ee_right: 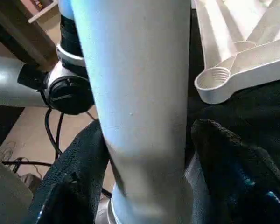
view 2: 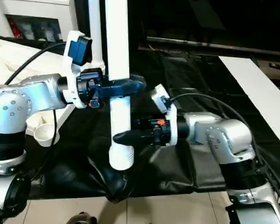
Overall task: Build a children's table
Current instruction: Pick table leg
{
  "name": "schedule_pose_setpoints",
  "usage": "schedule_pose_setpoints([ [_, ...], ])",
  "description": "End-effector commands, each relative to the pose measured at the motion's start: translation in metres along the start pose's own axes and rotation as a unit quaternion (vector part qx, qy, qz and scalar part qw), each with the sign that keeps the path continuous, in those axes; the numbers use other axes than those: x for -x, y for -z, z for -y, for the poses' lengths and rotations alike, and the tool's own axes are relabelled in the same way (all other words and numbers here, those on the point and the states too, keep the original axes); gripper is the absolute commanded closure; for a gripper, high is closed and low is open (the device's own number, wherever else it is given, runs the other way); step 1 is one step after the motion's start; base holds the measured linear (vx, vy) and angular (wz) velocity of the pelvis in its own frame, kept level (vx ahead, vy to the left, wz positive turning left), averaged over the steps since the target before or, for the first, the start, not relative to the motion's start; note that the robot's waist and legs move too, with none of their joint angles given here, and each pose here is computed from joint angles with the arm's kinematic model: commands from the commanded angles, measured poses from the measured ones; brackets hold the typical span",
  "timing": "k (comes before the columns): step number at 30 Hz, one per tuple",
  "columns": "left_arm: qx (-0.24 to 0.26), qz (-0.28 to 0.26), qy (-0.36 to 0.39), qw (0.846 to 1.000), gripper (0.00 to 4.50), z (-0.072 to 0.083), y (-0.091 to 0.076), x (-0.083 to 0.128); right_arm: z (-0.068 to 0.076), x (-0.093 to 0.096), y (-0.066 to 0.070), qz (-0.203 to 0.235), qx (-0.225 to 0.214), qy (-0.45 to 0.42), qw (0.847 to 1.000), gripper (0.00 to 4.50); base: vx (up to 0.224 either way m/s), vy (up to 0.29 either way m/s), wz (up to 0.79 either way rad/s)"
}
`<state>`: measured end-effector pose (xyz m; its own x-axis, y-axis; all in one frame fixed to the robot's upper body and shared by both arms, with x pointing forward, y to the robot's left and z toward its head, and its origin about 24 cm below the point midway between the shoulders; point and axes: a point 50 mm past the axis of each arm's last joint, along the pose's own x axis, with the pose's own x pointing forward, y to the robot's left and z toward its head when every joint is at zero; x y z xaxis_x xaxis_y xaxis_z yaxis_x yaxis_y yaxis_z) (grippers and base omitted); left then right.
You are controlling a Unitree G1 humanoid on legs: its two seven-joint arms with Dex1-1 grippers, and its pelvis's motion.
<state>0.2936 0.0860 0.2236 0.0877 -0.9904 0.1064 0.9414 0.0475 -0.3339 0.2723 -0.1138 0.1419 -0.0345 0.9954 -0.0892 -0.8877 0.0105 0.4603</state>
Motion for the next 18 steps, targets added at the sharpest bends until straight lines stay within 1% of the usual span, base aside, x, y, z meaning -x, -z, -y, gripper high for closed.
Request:
schedule_pose_setpoints([
  [1,-0.016,0.001,0.03,0.999,2.68,0.0068,-0.006,-0.0083,0.0019,0.0007,-0.0009,-0.004,0.004,0.005,1.0,1.55,0.0,0.0,0.0],
  [6,-0.018,0.008,0.035,0.999,2.68,0.006,-0.0074,-0.0088,0.0028,-0.0021,0.0024,-0.007,0.003,0.001,1.0,1.55,0.0,0.0,0.0],
  [18,-0.016,0.011,0.038,0.999,2.68,0.0049,-0.0056,-0.0121,0.0033,-0.0055,0.0037,-0.009,0.004,-0.01,1.0,1.55,0.0,0.0,0.0],
])
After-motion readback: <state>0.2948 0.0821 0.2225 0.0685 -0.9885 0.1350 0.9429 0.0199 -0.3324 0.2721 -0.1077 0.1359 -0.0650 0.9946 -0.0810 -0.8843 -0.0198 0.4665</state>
